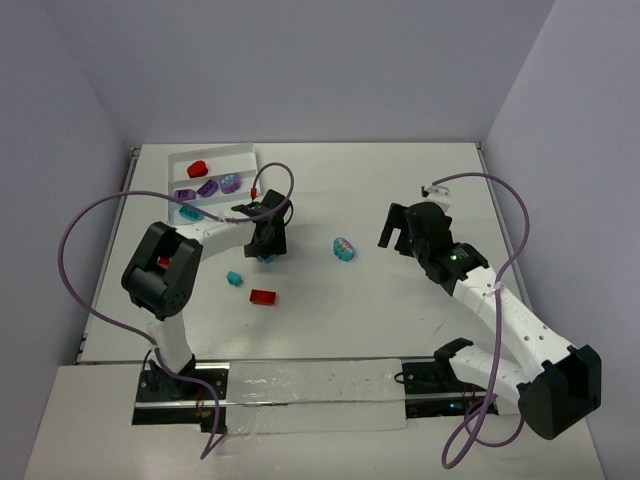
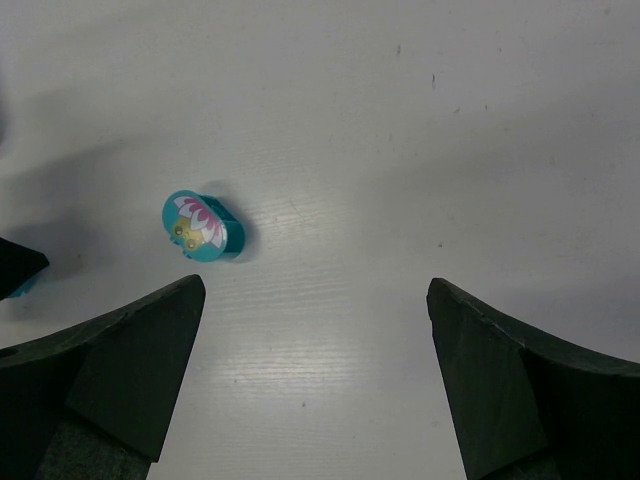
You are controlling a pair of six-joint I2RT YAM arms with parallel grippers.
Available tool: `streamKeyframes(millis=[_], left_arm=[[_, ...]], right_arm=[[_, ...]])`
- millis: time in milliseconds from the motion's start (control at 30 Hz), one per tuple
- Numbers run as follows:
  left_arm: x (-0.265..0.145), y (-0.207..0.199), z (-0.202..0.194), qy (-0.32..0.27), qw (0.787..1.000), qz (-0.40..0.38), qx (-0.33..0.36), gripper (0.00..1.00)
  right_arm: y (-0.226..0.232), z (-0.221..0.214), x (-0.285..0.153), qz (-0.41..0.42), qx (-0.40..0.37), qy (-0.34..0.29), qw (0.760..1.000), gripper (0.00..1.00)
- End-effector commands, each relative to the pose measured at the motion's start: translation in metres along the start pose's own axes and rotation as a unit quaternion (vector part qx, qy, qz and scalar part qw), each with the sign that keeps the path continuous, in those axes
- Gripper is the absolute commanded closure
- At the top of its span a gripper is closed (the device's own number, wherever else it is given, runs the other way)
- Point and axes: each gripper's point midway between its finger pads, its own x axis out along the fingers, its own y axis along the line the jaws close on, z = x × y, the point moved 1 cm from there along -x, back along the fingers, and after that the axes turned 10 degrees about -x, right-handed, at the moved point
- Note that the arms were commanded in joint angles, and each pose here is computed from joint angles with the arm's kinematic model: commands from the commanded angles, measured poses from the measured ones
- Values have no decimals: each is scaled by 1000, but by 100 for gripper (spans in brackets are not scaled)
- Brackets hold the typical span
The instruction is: Sort the legos into containers by color
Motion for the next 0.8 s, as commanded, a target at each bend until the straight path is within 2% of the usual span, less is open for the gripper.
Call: streamKeyframes(millis=[0, 100, 333, 467, 533, 767], left_arm=[[4, -9, 2, -6, 1000, -6, 0, 35], [5, -7, 0, -5, 1000, -3, 0, 39], [-1, -3, 8, -18, 1000, 7, -2, 81], [-11, -5, 17, -28, 1000, 4, -4, 97], [-19, -5, 22, -36, 999, 2, -7, 100], [-47, -8, 45, -69, 997, -10, -23, 100]], right_arm=[[5, 13, -4, 7, 8, -24, 1000, 0], [5, 15, -4, 7, 8, -25, 1000, 0], [7, 14, -2, 9, 12, -23, 1000, 0], [9, 14, -1, 12, 13, -20, 1000, 0], [9, 15, -1, 13, 12, -20, 1000, 0], [10, 17, -1, 14, 12, -19, 1000, 0]])
